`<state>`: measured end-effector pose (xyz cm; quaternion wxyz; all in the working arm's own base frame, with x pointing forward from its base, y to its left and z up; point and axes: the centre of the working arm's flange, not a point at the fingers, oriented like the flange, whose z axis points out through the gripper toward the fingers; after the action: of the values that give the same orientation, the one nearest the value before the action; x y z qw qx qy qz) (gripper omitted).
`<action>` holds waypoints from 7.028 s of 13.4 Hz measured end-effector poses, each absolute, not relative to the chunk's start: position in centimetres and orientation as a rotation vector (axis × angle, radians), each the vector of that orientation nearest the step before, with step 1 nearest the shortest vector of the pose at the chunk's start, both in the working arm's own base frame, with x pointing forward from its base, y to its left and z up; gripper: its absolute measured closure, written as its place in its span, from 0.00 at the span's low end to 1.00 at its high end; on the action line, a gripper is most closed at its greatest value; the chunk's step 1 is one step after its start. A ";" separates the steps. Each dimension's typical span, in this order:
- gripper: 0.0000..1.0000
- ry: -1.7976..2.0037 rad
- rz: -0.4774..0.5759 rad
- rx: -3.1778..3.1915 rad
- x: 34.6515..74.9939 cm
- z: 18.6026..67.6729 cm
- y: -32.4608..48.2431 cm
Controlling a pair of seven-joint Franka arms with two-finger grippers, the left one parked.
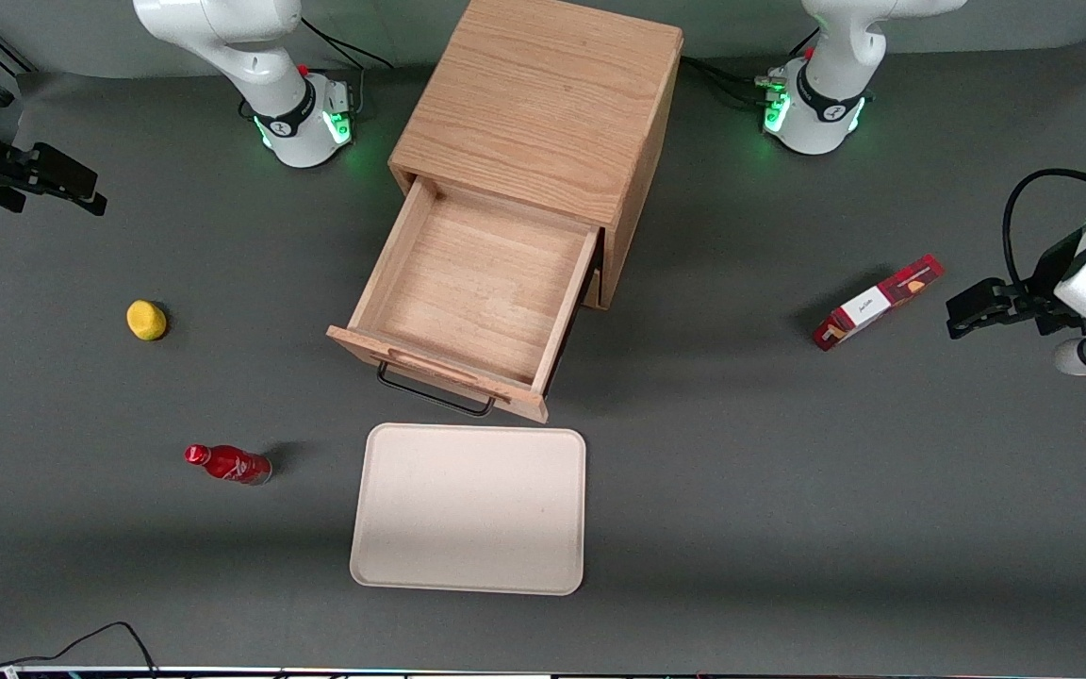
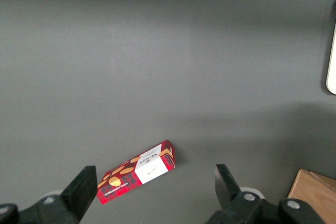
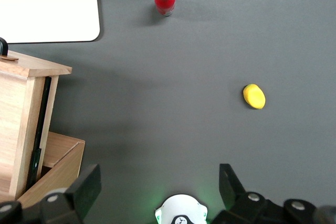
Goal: Close top drawer
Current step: 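Move the right gripper toward the open wooden drawer's front panel, then lower the right gripper beside the drawer's black handle at the front panel, then push the drawer front with the right gripper into the wooden cabinet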
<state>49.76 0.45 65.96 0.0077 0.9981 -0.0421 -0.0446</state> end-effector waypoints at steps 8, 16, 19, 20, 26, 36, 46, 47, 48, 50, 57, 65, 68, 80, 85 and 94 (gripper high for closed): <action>0.00 -0.128 -0.070 3.132 49.9 68.7 0.3; 0.00 0.146 -0.020 3.231 55.8 69.8 6.8; 0.00 0.303 0.018 3.357 60.8 67.2 11.5; 0.00 0.350 0.089 3.422 62.5 66.4 12.5; 0.00 1.052 0.202 3.384 68.1 57.2 17.7; 0.00 1.554 -0.044 3.189 70.4 43.8 22.7; 0.00 1.638 -0.180 3.158 69.7 38.2 27.1; 0.00 1.640 -0.187 3.138 69.6 38.0 27.2; 0.00 1.643 -0.197 3.111 69.5 37.7 27.5; 0.00 1.650 -0.211 3.088 69.4 37.1 28.1; 0.00 1.604 -0.236 3.072 69.4 36.1 28.3; 0.00 1.677 -0.295 3.048 66.7 36.3 33.2; 0.00 1.725 -0.349 3.022 64.8 35.9 35.2; 0.00 1.821 -0.426 2.910 56.4 36.9 38.2; 0.00 1.839 -0.436 2.903 52.9 37.8 40.2; 0.00 1.822 -0.454 2.915 49.1 37.6 42.8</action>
<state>49.06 42.84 37.63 -0.1620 0.8296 0.5185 -0.1293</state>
